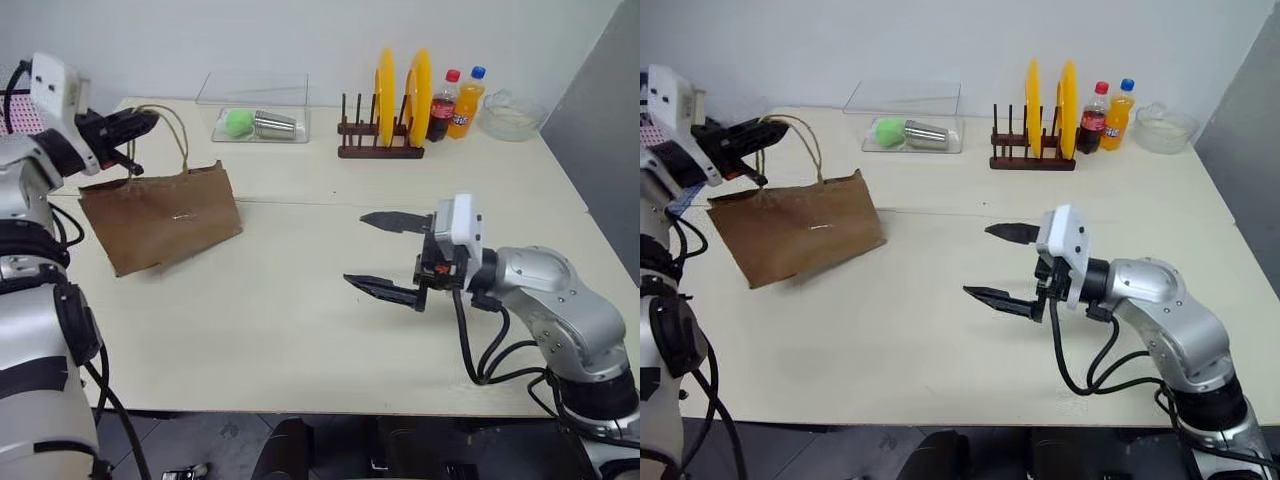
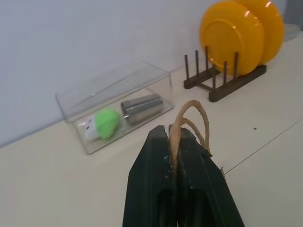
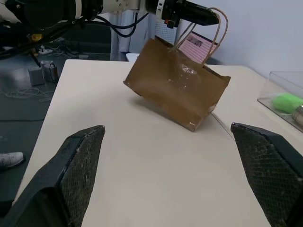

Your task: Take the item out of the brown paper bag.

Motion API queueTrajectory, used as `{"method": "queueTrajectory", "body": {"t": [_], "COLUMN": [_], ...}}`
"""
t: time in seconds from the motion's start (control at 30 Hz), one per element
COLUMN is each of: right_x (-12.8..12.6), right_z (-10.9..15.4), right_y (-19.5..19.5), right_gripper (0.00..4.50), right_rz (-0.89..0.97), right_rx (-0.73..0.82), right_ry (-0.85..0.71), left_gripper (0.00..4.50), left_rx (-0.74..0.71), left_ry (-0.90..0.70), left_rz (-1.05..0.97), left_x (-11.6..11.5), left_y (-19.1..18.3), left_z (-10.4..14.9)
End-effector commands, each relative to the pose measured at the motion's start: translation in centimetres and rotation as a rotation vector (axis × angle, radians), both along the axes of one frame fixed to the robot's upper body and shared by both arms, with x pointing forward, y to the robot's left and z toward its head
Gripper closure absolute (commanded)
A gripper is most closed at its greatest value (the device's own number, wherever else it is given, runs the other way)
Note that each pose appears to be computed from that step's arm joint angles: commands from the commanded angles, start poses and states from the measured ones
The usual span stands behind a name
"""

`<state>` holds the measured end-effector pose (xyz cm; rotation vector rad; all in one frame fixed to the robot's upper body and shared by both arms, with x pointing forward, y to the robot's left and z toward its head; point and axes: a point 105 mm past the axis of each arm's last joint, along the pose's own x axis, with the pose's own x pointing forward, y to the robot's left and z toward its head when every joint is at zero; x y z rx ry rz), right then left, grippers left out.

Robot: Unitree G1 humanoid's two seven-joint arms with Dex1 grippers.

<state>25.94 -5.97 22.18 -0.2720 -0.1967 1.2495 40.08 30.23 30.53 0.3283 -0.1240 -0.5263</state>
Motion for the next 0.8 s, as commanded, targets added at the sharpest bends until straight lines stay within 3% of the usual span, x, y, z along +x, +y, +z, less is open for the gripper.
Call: {"method": "queueTrajectory", "body": {"t": [0.03, 0.4, 0.8], "right_x": [-1.1, -1.7, -3.0], "right_z": [1.2, 1.0, -0.2], "right_y": [-1.0, -3.4, -5.1], "right_gripper": [0.00, 0.00, 0.00], "right_rz": [-0.048, -0.328, -0.549], "right_rx": [0.032, 0.084, 0.096], "right_ry": [-0.035, -0.045, -0.014], "left_gripper": [4.48, 4.48, 4.48], "left_rx": [0.057, 0.176, 0.156], "left_ry": [-0.102, -0.104, -0.131], "left_rz": [-0.122, -0.414, -0.569], "left_x": [0.3, 2.0, 2.3], "left_y": [-3.6, -14.4, -23.3], "left_z": [3.7, 4.5, 4.2]}}
